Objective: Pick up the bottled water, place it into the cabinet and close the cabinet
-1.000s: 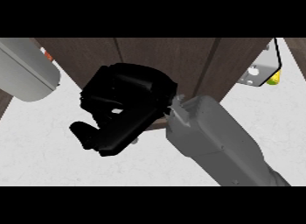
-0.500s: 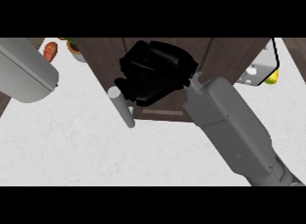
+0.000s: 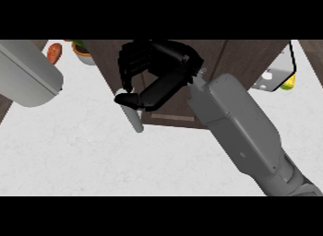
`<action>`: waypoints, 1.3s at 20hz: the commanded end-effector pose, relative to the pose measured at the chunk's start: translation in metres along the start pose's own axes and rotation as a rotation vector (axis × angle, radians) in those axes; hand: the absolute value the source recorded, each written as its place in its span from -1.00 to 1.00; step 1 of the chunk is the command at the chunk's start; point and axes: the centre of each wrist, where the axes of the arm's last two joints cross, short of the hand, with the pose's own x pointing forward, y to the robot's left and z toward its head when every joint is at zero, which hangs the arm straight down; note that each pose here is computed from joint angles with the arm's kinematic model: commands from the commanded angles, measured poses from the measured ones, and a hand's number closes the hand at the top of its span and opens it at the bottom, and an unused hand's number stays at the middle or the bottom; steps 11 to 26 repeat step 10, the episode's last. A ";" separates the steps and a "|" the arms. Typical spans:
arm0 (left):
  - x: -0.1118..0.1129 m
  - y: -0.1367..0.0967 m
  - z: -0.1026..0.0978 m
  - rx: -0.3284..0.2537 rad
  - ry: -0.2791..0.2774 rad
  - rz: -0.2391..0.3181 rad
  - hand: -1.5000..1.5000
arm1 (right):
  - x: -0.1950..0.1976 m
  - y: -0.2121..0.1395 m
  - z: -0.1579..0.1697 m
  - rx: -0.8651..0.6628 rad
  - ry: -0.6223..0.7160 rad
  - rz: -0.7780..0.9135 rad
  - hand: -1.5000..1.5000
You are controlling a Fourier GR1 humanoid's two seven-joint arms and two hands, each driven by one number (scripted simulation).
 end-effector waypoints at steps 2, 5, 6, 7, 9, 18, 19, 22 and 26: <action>-0.010 -0.006 -0.001 -0.026 -0.008 0.017 -1.00 | 0.046 -0.024 0.003 -0.199 -0.154 0.086 -1.00; -0.003 0.002 -0.007 -0.023 -0.015 0.010 -1.00 | 0.066 -0.024 0.002 -0.238 -0.162 0.097 -1.00; -0.012 -0.007 -0.004 -0.025 -0.017 0.011 -1.00 | 0.075 -0.021 -0.003 -0.254 -0.176 0.092 -1.00; -0.005 -0.004 -0.012 -0.045 -0.012 0.005 -1.00 | 0.052 -0.020 -0.004 -0.236 -0.167 0.096 -1.00; -0.006 0.004 -0.014 -0.048 -0.021 0.016 -1.00 | 0.062 -0.023 -0.002 -0.242 -0.158 0.109 -1.00; -0.014 -0.008 -0.014 -0.073 -0.001 0.040 -1.00 | 0.070 -0.022 -0.006 -0.246 -0.168 0.104 -1.00; -0.014 -0.008 -0.014 -0.073 -0.001 0.040 -1.00 | 0.070 -0.022 -0.006 -0.246 -0.168 0.104 -1.00; -0.014 -0.008 -0.014 -0.073 -0.001 0.040 -1.00 | 0.070 -0.022 -0.006 -0.246 -0.168 0.104 -1.00; -0.014 -0.008 -0.014 -0.073 -0.001 0.040 -1.00 | 0.070 -0.022 -0.006 -0.246 -0.168 0.104 -1.00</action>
